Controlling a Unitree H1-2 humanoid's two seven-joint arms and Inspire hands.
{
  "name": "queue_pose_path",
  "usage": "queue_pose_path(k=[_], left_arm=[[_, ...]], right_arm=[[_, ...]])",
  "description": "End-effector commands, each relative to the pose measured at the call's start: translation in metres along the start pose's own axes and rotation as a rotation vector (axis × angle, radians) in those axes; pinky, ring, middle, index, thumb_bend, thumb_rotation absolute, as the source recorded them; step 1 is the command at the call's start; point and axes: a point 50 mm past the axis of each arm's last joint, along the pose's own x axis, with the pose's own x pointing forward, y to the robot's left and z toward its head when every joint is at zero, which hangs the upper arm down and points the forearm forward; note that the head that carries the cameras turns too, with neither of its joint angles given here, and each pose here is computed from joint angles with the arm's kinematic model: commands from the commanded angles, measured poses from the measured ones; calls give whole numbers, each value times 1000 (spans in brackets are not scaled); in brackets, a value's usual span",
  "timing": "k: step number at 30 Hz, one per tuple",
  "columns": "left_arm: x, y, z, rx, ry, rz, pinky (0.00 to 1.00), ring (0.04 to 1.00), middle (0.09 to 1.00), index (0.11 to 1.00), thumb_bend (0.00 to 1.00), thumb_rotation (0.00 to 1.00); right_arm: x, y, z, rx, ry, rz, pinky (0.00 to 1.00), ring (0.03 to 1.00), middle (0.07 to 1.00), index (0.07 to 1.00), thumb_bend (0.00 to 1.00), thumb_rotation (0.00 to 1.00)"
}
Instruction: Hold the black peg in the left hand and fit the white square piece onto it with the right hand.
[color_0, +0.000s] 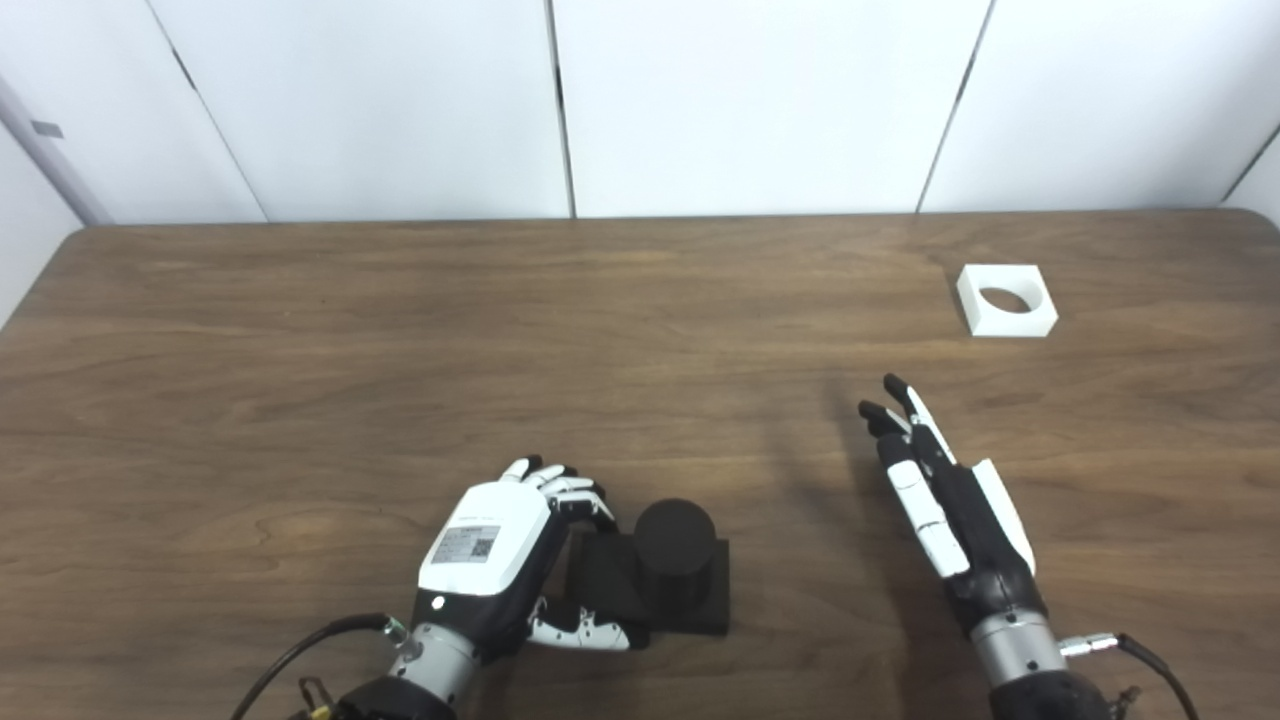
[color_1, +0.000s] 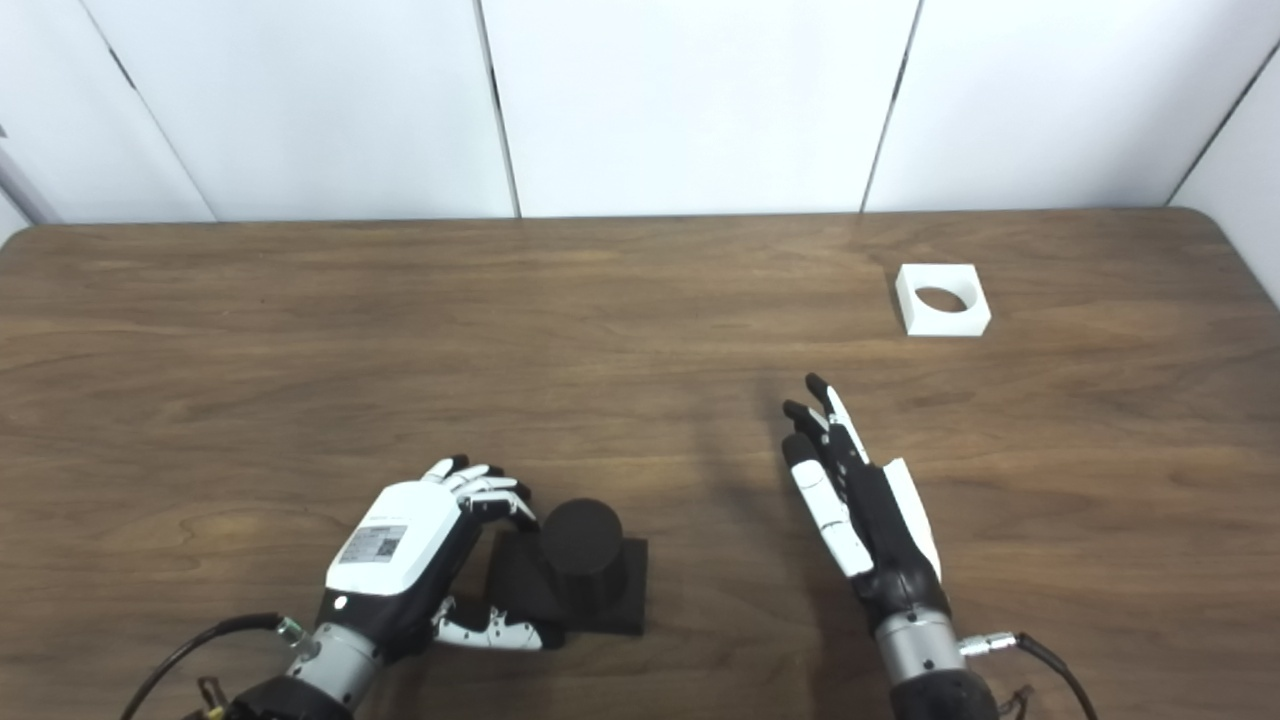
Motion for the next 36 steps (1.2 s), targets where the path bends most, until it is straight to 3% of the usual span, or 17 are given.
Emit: queue_pose_path(k=[1,3,6,12,14,17,23,29,36], left_arm=[[-4,-10,-4,4,1,-70,961,881,789,486,522,53],[-5,-7,-4,2,-2,-72,962,881,789,486,521,53],[-7,-3,-7,-3,-7,-75,960,882,790,486,522,52],[-12,3,-11,0,-14,-74,942,876,788,486,522,53],[-13,5,-10,3,-21,-75,932,874,786,486,522,52],[-15,6,-10,10,-31,-71,922,869,783,486,522,53],[-18,6,-12,18,-31,-72,916,861,780,486,522,54],[-21,5,-16,22,-22,-67,911,860,776,486,522,53],[-25,3,-16,20,-20,-65,911,854,775,486,522,54]], right_arm=[[0,8,20,55,-59,-25,932,920,904,980,519,1000],[-1,4,24,20,-47,-24,937,930,919,985,507,1000],[-1,-8,35,-86,-30,-35,867,900,911,963,477,862],[13,-49,58,-314,-78,-40,837,886,909,933,504,672],[22,-68,66,-440,-100,-45,793,877,900,911,564,430],[34,-90,77,-572,-113,-51,869,935,911,897,681,246],[62,-130,102,-841,-113,-75,932,998,947,899,838,167],[102,-163,119,-1033,-93,-88,999,1000,995,881,904,156],[139,-179,127,-1153,-43,-103,1000,1000,1000,882,932,188]])
